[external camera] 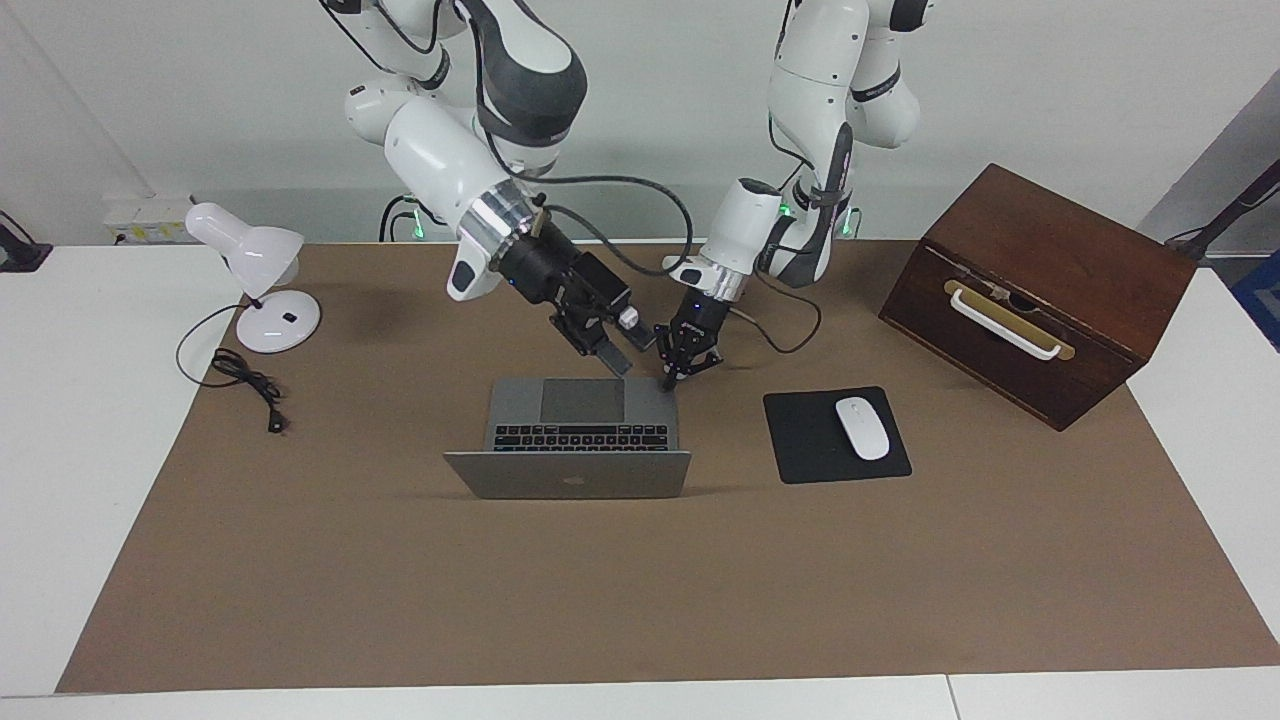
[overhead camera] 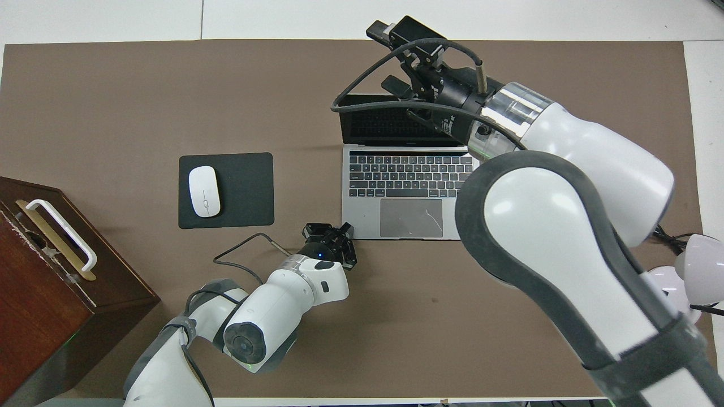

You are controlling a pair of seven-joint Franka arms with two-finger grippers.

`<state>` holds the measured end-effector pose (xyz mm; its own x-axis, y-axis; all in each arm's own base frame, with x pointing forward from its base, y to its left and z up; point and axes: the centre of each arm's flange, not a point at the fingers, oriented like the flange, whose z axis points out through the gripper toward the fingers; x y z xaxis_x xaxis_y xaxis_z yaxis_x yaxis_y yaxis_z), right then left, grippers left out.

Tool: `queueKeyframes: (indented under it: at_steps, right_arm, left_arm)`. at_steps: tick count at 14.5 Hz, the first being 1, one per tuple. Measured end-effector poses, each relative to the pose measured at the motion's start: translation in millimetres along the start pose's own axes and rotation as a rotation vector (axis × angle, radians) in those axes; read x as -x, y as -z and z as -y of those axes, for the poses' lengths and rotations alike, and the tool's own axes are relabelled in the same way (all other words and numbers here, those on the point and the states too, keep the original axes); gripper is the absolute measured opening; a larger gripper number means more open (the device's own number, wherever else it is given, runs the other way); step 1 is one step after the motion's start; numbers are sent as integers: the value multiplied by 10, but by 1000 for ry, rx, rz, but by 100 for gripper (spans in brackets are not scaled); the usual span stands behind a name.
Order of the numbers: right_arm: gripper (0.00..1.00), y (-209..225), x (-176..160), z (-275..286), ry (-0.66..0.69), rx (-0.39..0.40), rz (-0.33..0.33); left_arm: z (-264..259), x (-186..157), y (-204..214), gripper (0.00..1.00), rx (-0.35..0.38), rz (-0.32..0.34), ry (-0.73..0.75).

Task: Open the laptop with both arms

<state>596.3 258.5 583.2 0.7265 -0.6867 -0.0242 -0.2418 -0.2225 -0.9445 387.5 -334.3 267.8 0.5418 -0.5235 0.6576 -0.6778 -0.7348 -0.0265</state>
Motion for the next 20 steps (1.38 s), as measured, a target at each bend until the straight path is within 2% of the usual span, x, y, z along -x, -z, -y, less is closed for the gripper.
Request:
queueKeyframes:
  at_steps: [2, 4, 5, 7, 9, 11, 13, 15, 18, 19, 20]
  right_arm:
    - [100, 120, -187, 191, 124, -17, 48]
    - [100, 336, -550, 344, 280, -3, 169]
    - [100, 507, -778, 368, 352, 35, 225]
    - [100, 852, -1172, 213, 482, 197, 331]
    - [100, 1132, -1385, -46, 606, 455, 418]
    - [100, 1337, -1451, -236, 697, 720, 472]
    - [100, 1594, -1588, -360, 734, 922, 478]
    - [100, 1817, -1762, -410, 761, 1050, 442]
    - [100, 1961, -1791, -176, 809, 1082, 384]
    - [100, 1987, -1781, -91, 824, 1074, 365]
    - [100, 1998, -1775, -39, 834, 1067, 348]
  left_arm:
    - [5, -4, 0, 1, -1, -1, 1]
    - [44, -28, 2, 1, -7, -6, 8]
    - [71, -54, 5, 1, -12, -12, 16]
    - [132, -118, 16, 1, -24, -20, 37]
    - [231, -245, 31, 1, -35, 5, 56]
    - [373, -474, 116, 1, -45, 47, 76]
    - [541, -724, 279, 1, -57, 87, 99]
    - [769, -936, 494, 1, -73, 133, 133]
    - [1115, -1181, 800, 1, -96, 209, 184]
    - [1230, -1254, 892, 9, -103, 231, 201]
    - [1349, -1321, 981, 10, -109, 258, 219]
